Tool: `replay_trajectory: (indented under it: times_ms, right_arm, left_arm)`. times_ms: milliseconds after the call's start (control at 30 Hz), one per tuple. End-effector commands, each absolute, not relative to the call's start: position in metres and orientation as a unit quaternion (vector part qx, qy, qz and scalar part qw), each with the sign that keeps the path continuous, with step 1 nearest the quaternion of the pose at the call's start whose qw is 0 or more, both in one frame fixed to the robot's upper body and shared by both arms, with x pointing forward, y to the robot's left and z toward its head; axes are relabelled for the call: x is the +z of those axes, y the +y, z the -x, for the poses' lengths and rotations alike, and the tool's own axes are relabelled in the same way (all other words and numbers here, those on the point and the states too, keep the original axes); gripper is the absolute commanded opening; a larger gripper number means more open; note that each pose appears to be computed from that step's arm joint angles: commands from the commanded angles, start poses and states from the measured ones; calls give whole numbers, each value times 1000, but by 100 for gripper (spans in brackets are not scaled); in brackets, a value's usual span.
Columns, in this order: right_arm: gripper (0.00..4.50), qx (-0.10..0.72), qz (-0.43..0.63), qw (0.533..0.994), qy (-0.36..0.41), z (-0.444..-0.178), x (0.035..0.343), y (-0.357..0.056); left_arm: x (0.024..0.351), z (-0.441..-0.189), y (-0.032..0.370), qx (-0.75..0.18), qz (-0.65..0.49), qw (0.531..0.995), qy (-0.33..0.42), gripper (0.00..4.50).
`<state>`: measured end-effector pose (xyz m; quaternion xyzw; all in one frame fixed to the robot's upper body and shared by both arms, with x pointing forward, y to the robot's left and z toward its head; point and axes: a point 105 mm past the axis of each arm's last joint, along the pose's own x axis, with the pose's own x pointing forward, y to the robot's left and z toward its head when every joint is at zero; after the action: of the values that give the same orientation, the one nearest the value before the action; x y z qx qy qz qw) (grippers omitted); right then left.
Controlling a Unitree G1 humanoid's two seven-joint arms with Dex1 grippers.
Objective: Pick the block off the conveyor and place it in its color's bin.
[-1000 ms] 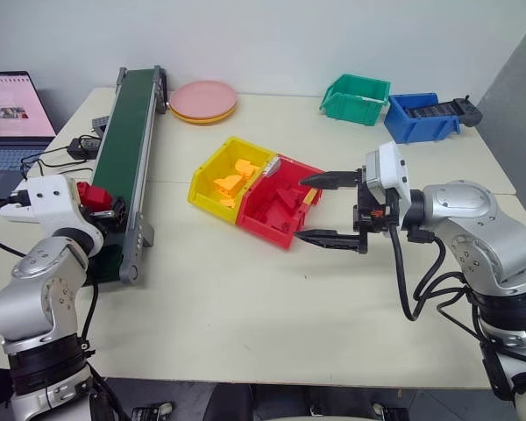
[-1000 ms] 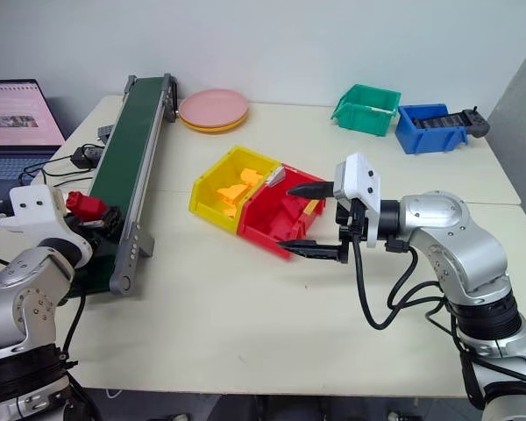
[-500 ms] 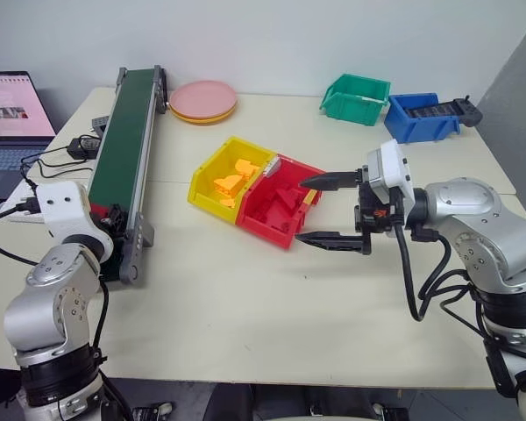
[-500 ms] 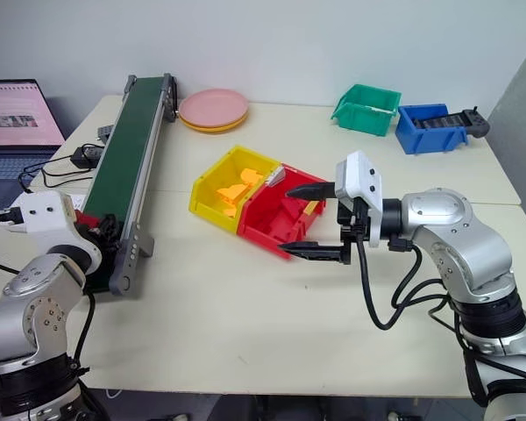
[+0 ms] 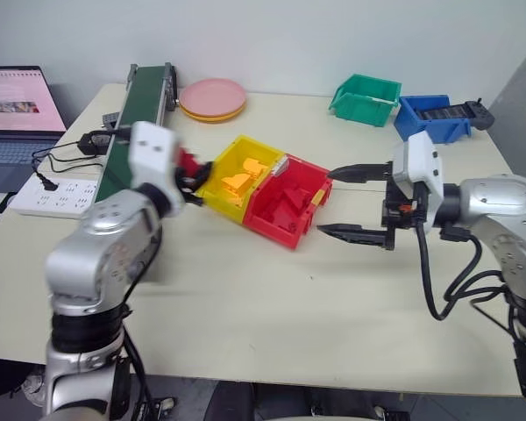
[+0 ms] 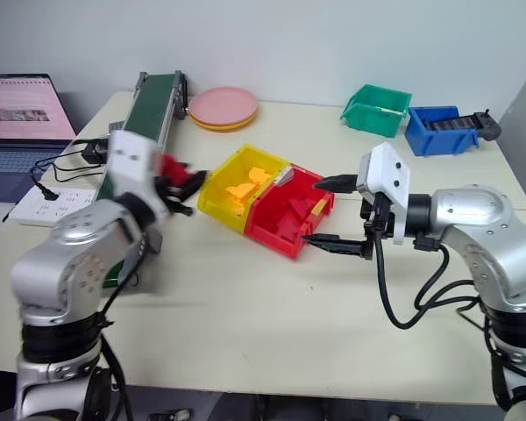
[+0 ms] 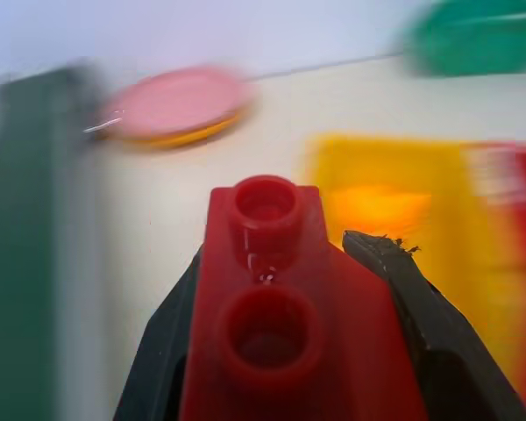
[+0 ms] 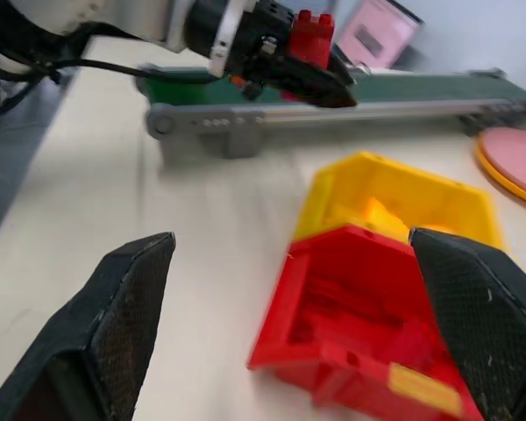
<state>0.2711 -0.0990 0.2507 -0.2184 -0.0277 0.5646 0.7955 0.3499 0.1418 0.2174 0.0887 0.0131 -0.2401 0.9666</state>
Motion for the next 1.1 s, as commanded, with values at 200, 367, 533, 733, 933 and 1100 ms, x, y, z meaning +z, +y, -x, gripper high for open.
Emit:
replay_trajectory:
  times_ms: [200, 367, 533, 733, 933, 1100]
  right_arm:
    - [450, 522, 276, 807, 8, -249, 259, -123]
    - [450, 508, 294, 810, 16, -244, 258, -126]
    - [450, 505, 294, 812, 16, -243, 256, -125]
    - [450, 504, 294, 812, 15, -240, 256, -127]
    - [450, 504, 294, 812, 16, -240, 255, -128]
    - [450, 502, 295, 813, 18, -241, 254, -129]
  left_arm:
    - [202, -363, 75, -360, -91, 928, 17, 153]
    - [190, -372, 55, -384, -106, 917, 20, 153]
    - [191, -376, 54, -386, -118, 915, 8, 153]
    - [189, -371, 49, -401, -116, 909, 7, 259]
    - [191, -370, 50, -404, -108, 908, 6, 380]
    - [193, -370, 51, -401, -105, 910, 4, 445]
